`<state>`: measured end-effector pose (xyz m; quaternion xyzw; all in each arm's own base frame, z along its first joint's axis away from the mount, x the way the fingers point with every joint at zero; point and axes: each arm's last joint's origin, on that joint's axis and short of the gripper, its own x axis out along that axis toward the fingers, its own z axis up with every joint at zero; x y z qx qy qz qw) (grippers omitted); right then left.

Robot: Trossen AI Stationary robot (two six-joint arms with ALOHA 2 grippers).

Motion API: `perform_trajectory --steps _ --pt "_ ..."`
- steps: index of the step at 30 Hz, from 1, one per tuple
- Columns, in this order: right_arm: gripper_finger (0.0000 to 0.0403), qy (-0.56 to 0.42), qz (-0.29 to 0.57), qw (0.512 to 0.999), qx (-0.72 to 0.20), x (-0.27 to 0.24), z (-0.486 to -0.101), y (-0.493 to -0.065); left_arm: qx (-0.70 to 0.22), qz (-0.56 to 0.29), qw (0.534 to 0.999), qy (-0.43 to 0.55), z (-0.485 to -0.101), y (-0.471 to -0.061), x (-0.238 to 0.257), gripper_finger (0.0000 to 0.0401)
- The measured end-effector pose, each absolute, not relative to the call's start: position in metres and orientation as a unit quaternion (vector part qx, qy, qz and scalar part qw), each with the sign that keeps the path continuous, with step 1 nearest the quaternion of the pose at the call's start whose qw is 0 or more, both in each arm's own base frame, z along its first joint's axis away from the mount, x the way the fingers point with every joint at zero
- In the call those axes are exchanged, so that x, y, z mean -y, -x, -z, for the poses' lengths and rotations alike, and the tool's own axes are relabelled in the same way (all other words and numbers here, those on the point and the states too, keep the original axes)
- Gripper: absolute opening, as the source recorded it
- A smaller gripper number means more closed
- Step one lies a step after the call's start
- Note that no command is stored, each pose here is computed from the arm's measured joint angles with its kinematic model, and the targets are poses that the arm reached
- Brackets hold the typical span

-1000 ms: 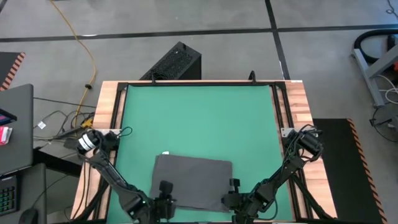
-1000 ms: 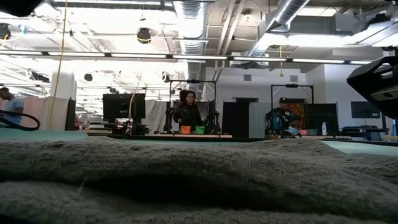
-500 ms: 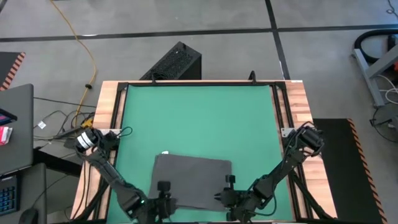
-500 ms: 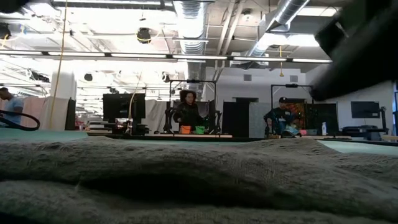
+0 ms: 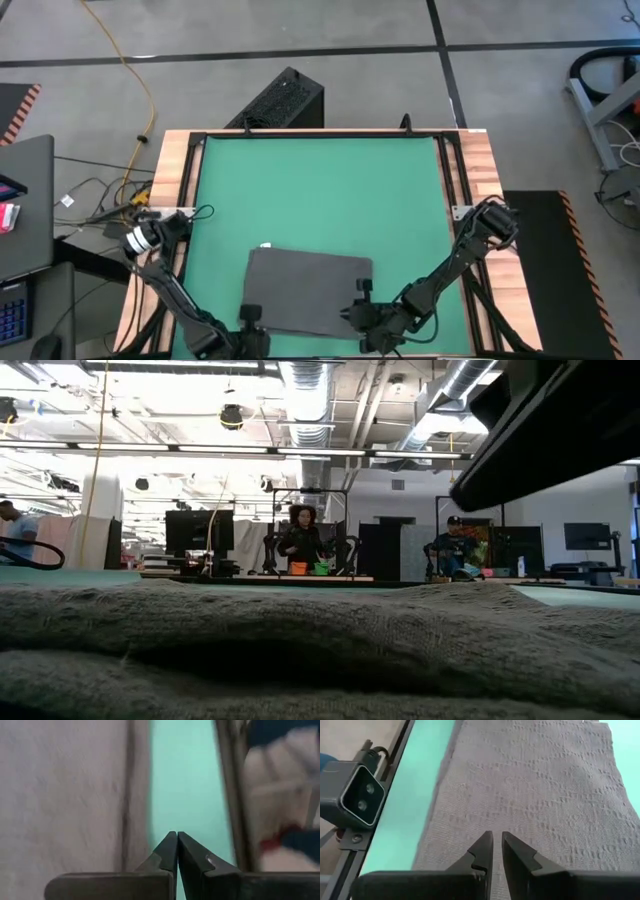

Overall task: Roll towel
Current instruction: Roll the gray towel

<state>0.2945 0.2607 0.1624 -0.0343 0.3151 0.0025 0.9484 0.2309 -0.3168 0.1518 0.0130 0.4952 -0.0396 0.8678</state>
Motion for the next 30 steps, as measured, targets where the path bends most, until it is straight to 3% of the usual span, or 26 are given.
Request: perform_trajectory --steps 7,14,24,30 --pt "0.0066 0.049 0.001 0.946 -0.319 -0.258 -0.162 -0.295 -0.565 -0.020 0.825 -0.018 -0.134 -0.233 0.302 0.0000" --pt "0.0066 0.025 0.070 0.937 -0.341 -0.237 -0.157 -0.303 -0.584 -0.107 0.799 -0.096 -0.131 -0.224 0.280 0.0000" --pt "0.0066 0.035 0.145 0.920 -0.363 -0.198 -0.153 -0.322 -0.505 -0.318 0.766 -0.241 -0.141 -0.225 0.225 0.0000" --pt "0.0066 0.004 0.184 0.915 -0.359 -0.174 -0.156 -0.338 -0.467 -0.393 0.716 -0.339 -0.144 -0.238 0.177 0.0000"
